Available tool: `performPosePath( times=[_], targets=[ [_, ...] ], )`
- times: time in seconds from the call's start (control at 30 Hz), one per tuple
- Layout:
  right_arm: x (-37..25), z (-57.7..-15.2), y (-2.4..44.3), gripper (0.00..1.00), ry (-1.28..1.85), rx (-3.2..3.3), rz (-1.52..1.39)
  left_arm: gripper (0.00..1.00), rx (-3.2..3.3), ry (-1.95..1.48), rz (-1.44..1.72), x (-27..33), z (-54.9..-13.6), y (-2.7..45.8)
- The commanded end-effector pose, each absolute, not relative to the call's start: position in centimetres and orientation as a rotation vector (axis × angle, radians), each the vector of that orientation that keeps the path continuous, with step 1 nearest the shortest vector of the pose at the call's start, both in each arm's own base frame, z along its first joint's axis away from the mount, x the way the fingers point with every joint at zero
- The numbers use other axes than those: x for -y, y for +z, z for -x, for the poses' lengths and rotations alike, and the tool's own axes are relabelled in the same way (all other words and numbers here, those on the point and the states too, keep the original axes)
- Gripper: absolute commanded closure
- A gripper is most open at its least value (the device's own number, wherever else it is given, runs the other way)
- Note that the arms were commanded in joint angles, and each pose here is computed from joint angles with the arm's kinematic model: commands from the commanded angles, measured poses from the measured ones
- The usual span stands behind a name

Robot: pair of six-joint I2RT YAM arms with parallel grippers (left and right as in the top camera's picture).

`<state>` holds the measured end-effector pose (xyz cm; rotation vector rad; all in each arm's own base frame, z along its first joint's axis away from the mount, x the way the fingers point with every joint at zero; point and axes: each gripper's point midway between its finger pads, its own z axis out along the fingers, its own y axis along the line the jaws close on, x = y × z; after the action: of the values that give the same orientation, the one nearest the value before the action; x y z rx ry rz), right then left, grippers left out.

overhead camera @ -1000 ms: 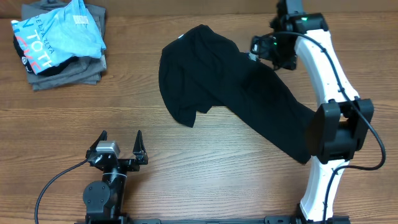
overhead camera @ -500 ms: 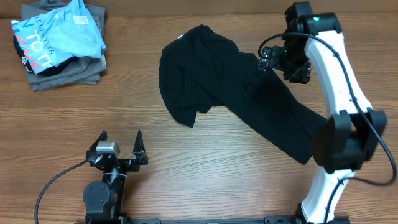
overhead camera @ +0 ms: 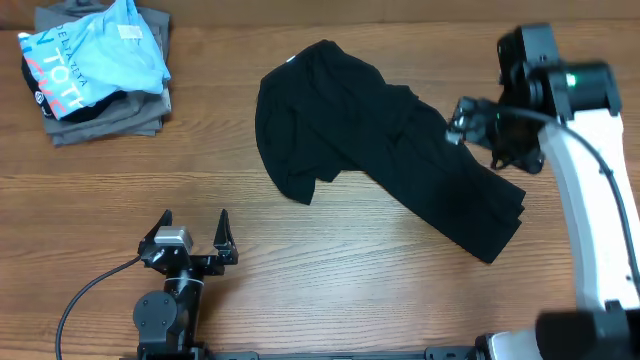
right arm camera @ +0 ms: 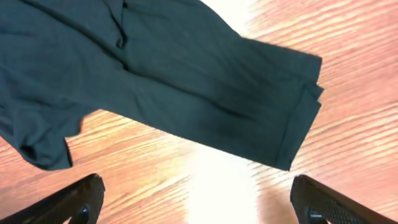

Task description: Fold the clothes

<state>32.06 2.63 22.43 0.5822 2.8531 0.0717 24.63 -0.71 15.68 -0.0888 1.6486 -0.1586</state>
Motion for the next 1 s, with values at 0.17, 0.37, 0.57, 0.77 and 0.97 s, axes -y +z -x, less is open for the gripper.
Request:
performPosePath(
  times=[0.17, 0.37, 0.57, 0.77, 0.97],
  targets=[
    [-2.8, -26.0, 17.5, 0.0, 0.154, -2.819, -0.604, 0.0, -1.644, -0.137, 0.074, 0.6, -24.6, 15.7],
    [-4.9, -25.1, 12.4, 0.0, 0.311, -2.894, -0.599, 0.0, -1.649, -0.089, 0.107, -0.2, -24.6, 15.5],
    [-5.9, -26.4, 12.3, 0.0, 0.403, -2.857, -0.575, 0.0, -1.618, -0.193, 0.103, 0.9, -24.6, 16.3],
    [-6.1, -27.2, 12.5, 0.0, 0.423, -2.822, -0.56, 0.0, -1.55, -0.481, -0.012, 5.1, -23.9, 18.5],
    [-6.1, -27.6, 12.6, 0.0, 0.428, -2.809, -0.556, 0.0, -1.497, -0.554, -0.117, 6.9, -22.8, 21.2]
  ],
)
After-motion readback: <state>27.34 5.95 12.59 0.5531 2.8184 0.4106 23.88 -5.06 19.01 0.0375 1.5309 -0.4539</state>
